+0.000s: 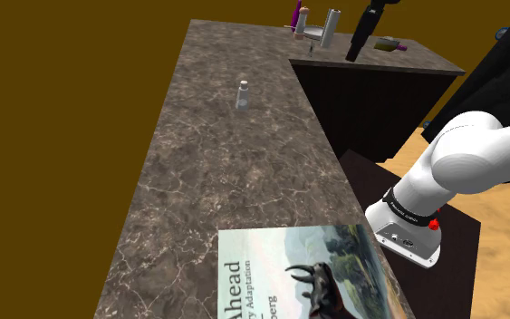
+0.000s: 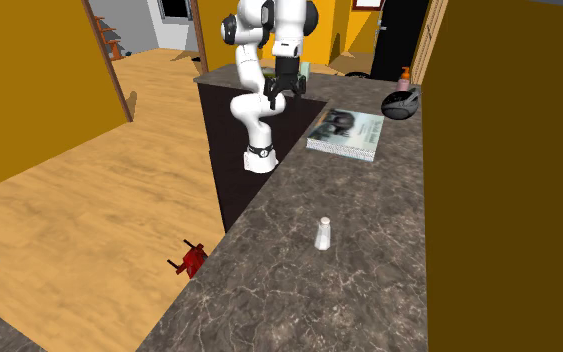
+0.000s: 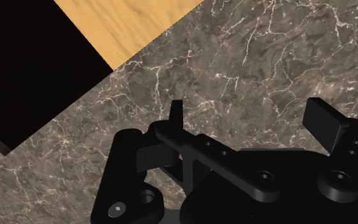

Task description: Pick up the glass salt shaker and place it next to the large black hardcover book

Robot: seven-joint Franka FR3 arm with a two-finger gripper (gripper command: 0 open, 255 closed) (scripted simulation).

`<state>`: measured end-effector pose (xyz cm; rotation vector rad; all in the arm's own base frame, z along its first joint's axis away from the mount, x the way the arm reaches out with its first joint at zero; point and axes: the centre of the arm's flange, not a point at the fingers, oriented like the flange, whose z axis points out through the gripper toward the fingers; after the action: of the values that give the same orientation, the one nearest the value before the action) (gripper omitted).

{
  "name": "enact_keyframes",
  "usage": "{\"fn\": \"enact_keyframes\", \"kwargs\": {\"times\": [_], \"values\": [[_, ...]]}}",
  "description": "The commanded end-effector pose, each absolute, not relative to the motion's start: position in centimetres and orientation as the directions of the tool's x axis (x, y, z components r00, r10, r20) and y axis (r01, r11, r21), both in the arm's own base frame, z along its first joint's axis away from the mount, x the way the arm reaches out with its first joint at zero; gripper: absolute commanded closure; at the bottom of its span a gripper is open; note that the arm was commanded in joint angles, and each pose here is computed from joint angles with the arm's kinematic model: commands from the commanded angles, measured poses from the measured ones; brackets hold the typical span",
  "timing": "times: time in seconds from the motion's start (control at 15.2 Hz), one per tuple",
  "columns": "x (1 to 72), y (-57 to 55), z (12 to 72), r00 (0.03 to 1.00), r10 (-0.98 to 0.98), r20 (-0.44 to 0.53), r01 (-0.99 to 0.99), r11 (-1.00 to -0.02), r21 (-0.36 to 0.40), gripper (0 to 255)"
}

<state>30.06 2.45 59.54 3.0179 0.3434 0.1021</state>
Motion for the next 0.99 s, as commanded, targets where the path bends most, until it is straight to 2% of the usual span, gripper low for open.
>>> {"fn": "enact_keyframes", "kwargs": {"times": [0.0, 0.92], "values": [[30.1, 2.5, 59.5, 0.972, 0.227, 0.055, 0.220, -0.969, 0.109, 0], [46.9, 0.3, 50.9, 0.961, 0.275, 0.032, 0.274, -0.961, 0.022, 0]]}}
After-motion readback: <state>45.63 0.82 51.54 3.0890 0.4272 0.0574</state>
